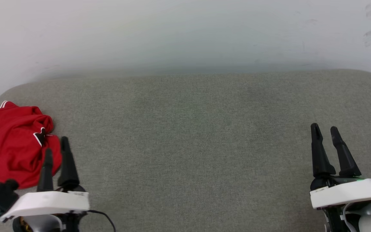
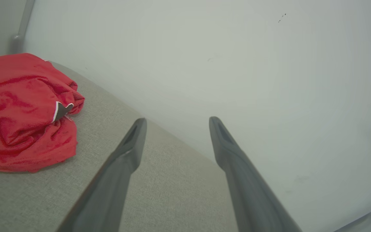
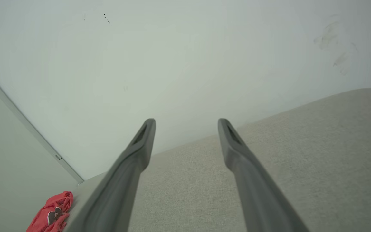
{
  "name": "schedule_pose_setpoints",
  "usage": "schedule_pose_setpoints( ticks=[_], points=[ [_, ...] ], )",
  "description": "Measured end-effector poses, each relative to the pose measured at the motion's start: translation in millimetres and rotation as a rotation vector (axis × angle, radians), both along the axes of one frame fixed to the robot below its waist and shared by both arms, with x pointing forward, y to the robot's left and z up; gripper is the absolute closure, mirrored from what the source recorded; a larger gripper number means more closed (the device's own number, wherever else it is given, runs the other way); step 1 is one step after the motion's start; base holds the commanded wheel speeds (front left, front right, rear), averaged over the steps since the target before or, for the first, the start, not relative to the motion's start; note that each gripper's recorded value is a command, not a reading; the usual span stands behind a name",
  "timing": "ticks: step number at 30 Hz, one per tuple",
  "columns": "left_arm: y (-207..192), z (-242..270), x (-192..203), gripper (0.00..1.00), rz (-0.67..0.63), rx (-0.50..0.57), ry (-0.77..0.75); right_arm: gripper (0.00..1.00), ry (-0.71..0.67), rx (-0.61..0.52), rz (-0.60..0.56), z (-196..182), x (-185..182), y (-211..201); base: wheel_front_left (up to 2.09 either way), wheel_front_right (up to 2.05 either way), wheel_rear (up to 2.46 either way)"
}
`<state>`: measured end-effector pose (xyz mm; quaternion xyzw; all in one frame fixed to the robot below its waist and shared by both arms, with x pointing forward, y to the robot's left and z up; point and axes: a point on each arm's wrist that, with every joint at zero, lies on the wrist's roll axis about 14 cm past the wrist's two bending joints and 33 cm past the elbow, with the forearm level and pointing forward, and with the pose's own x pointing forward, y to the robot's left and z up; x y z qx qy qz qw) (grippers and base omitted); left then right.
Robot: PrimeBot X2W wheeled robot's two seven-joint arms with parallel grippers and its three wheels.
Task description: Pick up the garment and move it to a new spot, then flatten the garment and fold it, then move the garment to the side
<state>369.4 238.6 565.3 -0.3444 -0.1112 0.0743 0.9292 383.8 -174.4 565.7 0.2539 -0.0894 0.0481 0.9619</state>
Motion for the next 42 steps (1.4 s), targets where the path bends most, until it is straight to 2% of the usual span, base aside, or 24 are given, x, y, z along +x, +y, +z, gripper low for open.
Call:
schedule_pose_setpoints(
  ticks=[8,17,31,38,42],
  points=[
    [-38.2,1.5,-0.5,0.00,-0.059,0.222,0.029,0.00,-0.056,-0.160,0.013,12.3,-1.2,13.0,0.00,0.00,0.00],
    [-60.3,-6.2,-2.5,0.00,-0.090,0.378,0.069,0.00,-0.082,-0.305,0.013,13.7,-3.2,21.2,0.00,0.00,0.00],
    [-89.2,5.6,-10.6,0.00,-0.102,0.645,0.018,0.00,-0.109,-0.472,0.011,11.3,-5.4,29.2,0.00,0.00,0.00],
    [-100.8,-2.1,-14.5,0.00,-0.132,0.697,0.020,0.00,-0.123,-0.504,0.011,11.8,-6.4,31.0,0.00,0.00,0.00],
    [-97.9,2.8,-13.8,0.00,-0.109,0.672,0.008,0.00,-0.131,-0.501,0.010,12.4,-7.2,31.2,0.00,0.00,0.00]
  ],
)
